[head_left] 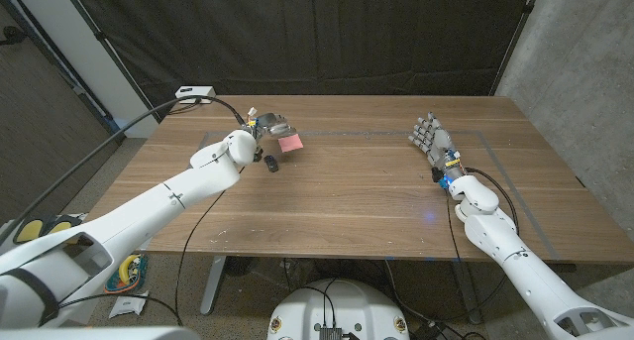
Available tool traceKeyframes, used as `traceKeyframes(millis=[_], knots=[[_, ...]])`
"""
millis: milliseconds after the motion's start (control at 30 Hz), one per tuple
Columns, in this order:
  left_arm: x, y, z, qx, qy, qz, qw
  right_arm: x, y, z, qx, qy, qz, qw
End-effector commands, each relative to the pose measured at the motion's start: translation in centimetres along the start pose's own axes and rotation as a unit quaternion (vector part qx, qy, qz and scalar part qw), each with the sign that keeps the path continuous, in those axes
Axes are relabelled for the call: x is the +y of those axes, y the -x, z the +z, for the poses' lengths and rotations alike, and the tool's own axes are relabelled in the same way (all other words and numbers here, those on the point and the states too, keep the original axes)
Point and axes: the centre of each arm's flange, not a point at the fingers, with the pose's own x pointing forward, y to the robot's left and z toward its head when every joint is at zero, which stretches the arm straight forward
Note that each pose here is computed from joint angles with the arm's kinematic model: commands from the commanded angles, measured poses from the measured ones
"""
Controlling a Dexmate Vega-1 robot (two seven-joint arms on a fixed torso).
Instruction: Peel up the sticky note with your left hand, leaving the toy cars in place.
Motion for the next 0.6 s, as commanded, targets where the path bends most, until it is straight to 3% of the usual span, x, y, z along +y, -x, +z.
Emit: traceKeyframes(millis=[33, 600], knots=[[0.5, -1.0, 1.6, 0.028, -0.082, 0.004, 0.996, -0.5, -0.1, -0.3, 0.0, -0.001, -0.002, 1.0], [0.7, -2.7, 2.9, 0.053, -0.16, -0.039, 0.985, -0.9, -0.2, -0.9, 0.002, -0.004, -0.007, 1.0]])
